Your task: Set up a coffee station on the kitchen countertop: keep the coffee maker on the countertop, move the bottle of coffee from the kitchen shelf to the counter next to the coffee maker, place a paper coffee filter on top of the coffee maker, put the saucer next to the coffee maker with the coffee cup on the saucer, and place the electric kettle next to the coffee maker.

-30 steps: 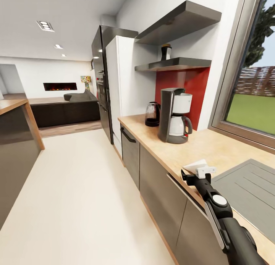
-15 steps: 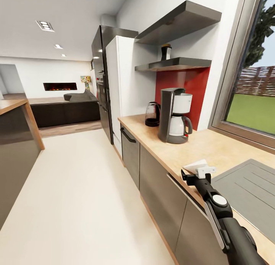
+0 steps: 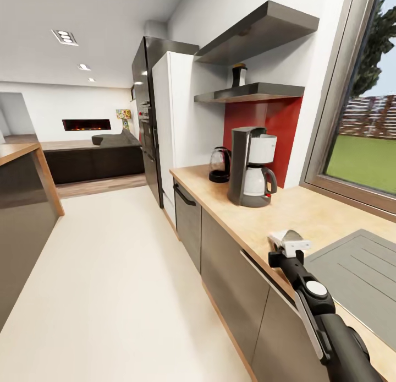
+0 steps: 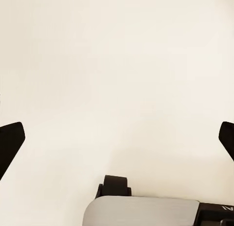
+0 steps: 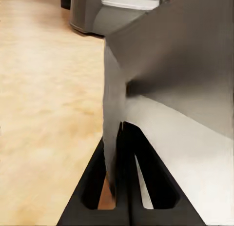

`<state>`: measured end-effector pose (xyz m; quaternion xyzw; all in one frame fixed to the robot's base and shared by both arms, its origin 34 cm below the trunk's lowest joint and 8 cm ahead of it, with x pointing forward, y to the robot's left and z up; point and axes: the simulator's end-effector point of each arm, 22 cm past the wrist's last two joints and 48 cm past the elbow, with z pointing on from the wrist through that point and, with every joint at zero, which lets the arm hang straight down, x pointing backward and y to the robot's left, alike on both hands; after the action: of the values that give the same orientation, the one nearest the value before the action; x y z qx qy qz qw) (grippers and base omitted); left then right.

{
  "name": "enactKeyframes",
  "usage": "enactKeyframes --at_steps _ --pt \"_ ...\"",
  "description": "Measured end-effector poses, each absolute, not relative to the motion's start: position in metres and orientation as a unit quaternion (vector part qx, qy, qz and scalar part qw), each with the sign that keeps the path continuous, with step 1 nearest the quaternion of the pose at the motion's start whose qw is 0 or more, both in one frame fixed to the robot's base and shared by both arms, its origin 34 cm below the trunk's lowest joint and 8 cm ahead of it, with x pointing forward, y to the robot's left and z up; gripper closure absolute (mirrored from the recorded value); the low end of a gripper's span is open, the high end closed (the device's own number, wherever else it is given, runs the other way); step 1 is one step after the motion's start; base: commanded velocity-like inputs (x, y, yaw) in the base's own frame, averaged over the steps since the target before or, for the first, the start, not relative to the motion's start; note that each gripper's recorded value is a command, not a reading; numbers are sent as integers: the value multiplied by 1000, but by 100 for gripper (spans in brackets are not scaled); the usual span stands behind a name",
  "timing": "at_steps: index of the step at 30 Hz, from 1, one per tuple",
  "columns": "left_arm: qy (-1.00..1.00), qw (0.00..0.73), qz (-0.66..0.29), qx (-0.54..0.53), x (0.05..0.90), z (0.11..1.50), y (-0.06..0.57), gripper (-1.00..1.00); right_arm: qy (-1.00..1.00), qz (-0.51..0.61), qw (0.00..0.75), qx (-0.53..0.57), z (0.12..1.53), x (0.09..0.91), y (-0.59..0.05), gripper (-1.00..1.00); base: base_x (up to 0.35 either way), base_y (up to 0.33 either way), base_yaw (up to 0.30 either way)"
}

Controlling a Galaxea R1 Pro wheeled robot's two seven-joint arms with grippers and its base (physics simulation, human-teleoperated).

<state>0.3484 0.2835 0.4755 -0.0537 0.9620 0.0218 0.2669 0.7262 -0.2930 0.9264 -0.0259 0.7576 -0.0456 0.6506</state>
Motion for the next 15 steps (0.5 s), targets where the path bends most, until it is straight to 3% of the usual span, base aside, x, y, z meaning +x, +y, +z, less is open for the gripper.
enactKeyframes --at_steps 15 --pt "962 267 22 -54 349 476 283 -100 757 -47 651 -27 927 726 -293 100 0 0 0"
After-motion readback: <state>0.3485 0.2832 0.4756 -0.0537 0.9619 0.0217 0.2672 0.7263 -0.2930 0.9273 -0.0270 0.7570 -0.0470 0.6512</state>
